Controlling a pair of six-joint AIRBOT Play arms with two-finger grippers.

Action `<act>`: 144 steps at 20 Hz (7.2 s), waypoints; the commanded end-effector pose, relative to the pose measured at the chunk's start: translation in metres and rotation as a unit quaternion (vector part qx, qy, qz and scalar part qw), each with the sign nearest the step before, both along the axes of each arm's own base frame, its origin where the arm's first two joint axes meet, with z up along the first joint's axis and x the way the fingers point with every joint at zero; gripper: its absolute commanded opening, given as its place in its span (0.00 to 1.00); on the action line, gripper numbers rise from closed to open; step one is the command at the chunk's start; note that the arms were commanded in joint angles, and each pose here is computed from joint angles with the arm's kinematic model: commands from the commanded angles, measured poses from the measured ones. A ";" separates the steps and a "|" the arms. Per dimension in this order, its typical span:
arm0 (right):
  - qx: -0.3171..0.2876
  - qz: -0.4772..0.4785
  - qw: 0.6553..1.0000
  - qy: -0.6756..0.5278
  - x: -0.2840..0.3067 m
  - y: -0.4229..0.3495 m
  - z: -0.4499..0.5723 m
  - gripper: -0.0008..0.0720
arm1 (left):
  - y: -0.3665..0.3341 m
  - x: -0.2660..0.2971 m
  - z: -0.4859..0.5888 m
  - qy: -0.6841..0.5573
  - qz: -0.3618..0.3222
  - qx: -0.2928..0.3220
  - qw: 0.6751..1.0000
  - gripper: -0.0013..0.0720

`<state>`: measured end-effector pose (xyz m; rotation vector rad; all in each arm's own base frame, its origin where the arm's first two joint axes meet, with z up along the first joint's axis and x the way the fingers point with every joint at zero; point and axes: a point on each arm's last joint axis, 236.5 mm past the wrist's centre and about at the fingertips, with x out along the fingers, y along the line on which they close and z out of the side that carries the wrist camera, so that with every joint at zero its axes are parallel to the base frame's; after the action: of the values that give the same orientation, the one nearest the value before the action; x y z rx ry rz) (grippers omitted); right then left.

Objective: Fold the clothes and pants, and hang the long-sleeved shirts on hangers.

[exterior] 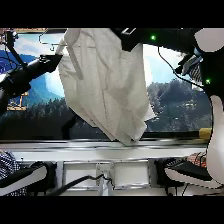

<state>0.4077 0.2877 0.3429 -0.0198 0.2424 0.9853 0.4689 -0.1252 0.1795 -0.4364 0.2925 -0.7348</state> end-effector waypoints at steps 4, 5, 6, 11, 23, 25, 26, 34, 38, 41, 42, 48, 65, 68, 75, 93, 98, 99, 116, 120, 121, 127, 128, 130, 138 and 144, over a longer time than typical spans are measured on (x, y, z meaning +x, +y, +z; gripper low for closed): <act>0.048 -0.023 0.998 0.034 0.033 -0.020 -0.007 0.04 | -0.012 -0.019 0.000 0.033 -0.133 -0.132 0.982 0.04; 0.051 -0.021 0.998 0.040 0.035 -0.021 -0.010 0.04 | -0.011 -0.014 -0.005 0.037 -0.132 -0.136 0.981 0.04; 0.047 -0.019 0.998 0.043 0.036 -0.020 -0.014 0.04 | -0.010 -0.008 -0.009 0.040 -0.131 -0.139 0.981 0.04; 0.039 -0.003 0.998 0.050 0.033 -0.015 -0.022 0.04 | -0.002 0.031 -0.019 0.042 -0.131 -0.143 0.980 0.04; 0.018 0.005 0.999 0.051 0.029 -0.015 -0.030 0.04 | 0.028 0.084 -0.057 0.069 -0.115 -0.152 0.979 0.04; -0.006 -0.005 0.999 0.045 0.034 -0.020 -0.039 0.04 | 0.026 0.084 -0.048 0.056 -0.124 -0.144 0.980 0.04; -0.022 -0.005 0.999 0.034 0.035 -0.022 -0.042 0.04 | 0.025 0.082 -0.041 0.046 -0.133 -0.134 0.981 0.04; -0.101 -0.011 0.995 -0.020 0.043 -0.035 -0.057 0.04 | 0.050 0.106 -0.052 0.032 -0.102 0.126 0.986 0.04; -0.127 -0.016 0.991 -0.024 0.043 -0.042 -0.063 0.04 | 0.069 0.132 -0.047 0.016 -0.035 0.134 0.990 0.04; -0.145 -0.021 0.989 -0.029 0.044 -0.046 -0.066 0.04 | 0.062 0.130 -0.043 0.013 -0.042 0.135 0.990 0.04; -0.150 -0.024 0.988 -0.030 0.045 -0.048 -0.068 0.04 | 0.054 0.125 -0.039 0.010 -0.053 0.139 0.989 0.04; -0.139 -0.062 0.987 -0.056 0.061 -0.056 -0.053 0.04 | 0.060 0.114 -0.061 0.025 -0.048 0.312 0.949 0.04; -0.247 -0.121 0.949 -0.154 0.068 -0.039 -0.046 0.04 | 0.061 0.096 -0.019 0.085 0.021 0.284 0.955 0.04; -0.242 -0.124 0.949 -0.159 0.062 -0.041 -0.035 0.04 | 0.071 0.106 -0.020 0.075 0.045 0.294 0.952 0.04; -0.308 -0.109 0.920 -0.215 0.057 -0.037 -0.029 0.04 | 0.065 0.104 -0.025 0.138 0.068 0.229 0.961 0.04; -0.470 -0.079 0.799 -0.366 0.058 -0.014 -0.024 0.04 | -0.001 0.072 -0.020 0.318 0.070 0.041 0.945 0.04; -0.489 -0.051 0.780 -0.388 0.051 -0.001 -0.029 0.04 | -0.065 0.060 0.048 0.302 -0.035 -0.121 0.945 0.05; -0.490 -0.051 0.780 -0.386 0.052 -0.002 -0.029 0.04 | -0.074 0.054 0.060 0.299 -0.061 -0.144 0.941 0.04; -0.376 -0.182 0.862 -0.288 0.078 -0.060 -0.005 0.04 | -0.094 -0.066 0.163 0.138 -0.322 -0.141 0.926 0.27; -0.349 -0.200 0.862 -0.308 0.060 -0.069 0.029 0.04 | -0.104 -0.079 0.170 0.134 -0.346 -0.147 0.917 0.54; -0.343 -0.205 0.861 -0.314 0.053 -0.074 0.040 0.04 | -0.107 -0.086 0.170 0.140 -0.357 -0.144 0.912 0.54; -0.325 -0.241 0.845 -0.351 0.003 -0.111 0.101 0.04 | -0.151 -0.151 0.165 0.132 -0.373 -0.016 0.918 0.39; -0.333 -0.249 0.840 -0.349 -0.006 -0.122 0.106 0.04 | -0.152 -0.158 0.154 0.140 -0.342 0.038 0.928 0.39; -0.338 -0.276 0.839 -0.324 -0.024 -0.149 0.112 0.04 | -0.138 -0.166 0.137 0.144 -0.262 0.142 0.944 0.39; -0.266 -0.490 0.813 -0.167 -0.126 -0.304 0.127 0.04 | -0.015 -0.203 0.169 0.068 0.005 0.330 0.942 0.39; -0.219 -0.658 0.718 -0.055 -0.206 -0.411 0.110 0.04 | -0.037 -0.229 0.198 0.012 -0.023 0.264 0.964 0.39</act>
<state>0.2441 -0.0664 0.4672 -0.4123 0.2044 -0.3112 0.2457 -0.1558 0.3647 0.1081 0.5748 -0.6395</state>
